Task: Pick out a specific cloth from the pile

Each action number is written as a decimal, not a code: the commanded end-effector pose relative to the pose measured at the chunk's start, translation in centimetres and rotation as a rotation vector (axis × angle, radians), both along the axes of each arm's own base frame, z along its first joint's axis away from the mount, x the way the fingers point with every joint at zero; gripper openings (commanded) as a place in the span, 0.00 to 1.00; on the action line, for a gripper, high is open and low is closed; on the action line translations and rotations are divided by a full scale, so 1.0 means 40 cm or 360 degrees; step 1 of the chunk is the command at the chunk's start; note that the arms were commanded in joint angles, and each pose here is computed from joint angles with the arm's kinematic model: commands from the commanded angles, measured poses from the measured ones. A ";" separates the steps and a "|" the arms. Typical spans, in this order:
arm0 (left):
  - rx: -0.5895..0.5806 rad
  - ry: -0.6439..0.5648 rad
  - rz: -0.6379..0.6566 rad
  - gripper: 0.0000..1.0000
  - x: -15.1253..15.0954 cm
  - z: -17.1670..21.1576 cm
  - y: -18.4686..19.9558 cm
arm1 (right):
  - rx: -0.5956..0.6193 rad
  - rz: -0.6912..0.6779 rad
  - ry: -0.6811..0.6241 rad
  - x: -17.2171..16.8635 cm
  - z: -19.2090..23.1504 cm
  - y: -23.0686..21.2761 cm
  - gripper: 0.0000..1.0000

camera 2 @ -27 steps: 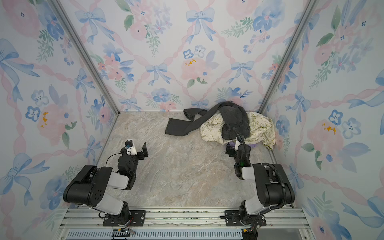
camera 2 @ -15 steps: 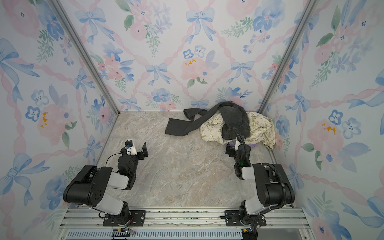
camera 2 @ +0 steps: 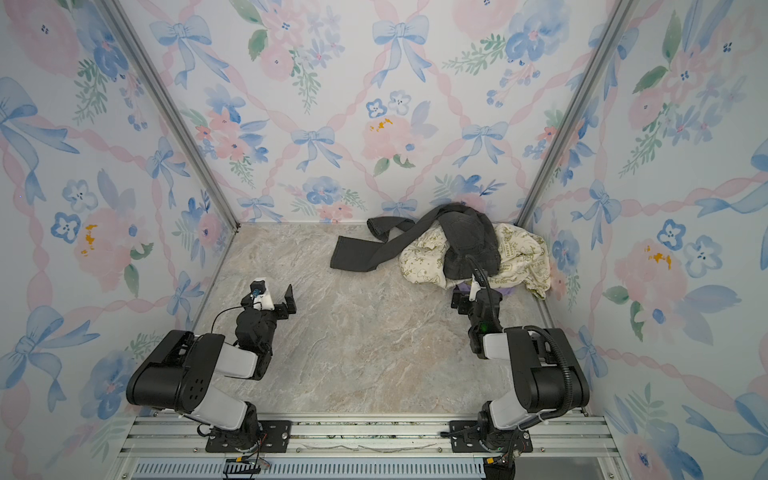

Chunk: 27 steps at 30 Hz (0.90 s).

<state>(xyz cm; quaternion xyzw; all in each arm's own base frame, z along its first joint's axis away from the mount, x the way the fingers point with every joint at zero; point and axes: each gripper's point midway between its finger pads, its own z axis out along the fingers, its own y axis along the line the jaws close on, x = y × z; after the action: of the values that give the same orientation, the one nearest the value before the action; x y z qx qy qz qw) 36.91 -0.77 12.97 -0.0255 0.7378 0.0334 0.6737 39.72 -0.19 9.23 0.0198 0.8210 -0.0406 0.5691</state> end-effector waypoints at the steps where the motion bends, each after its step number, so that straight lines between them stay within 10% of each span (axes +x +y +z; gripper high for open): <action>1: 0.0006 -0.0015 0.0055 0.98 -0.003 0.006 0.018 | -0.0047 -0.0062 -0.0041 0.004 0.026 -0.007 0.97; 14: -0.0119 0.0069 0.0484 0.98 -0.020 0.149 0.119 | -0.0133 -0.0168 0.0124 -0.042 0.224 -0.036 0.97; 27: -0.0352 0.0165 0.0254 0.98 -0.070 0.291 0.057 | -0.0145 -0.0428 0.0449 -0.157 0.321 -0.124 0.97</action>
<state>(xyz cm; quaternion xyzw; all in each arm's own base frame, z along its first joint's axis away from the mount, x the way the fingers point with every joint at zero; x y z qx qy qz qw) 34.87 2.26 24.83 -0.1495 0.7476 0.0395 0.6459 35.61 -3.64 24.38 0.0821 0.8425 -0.1285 0.5166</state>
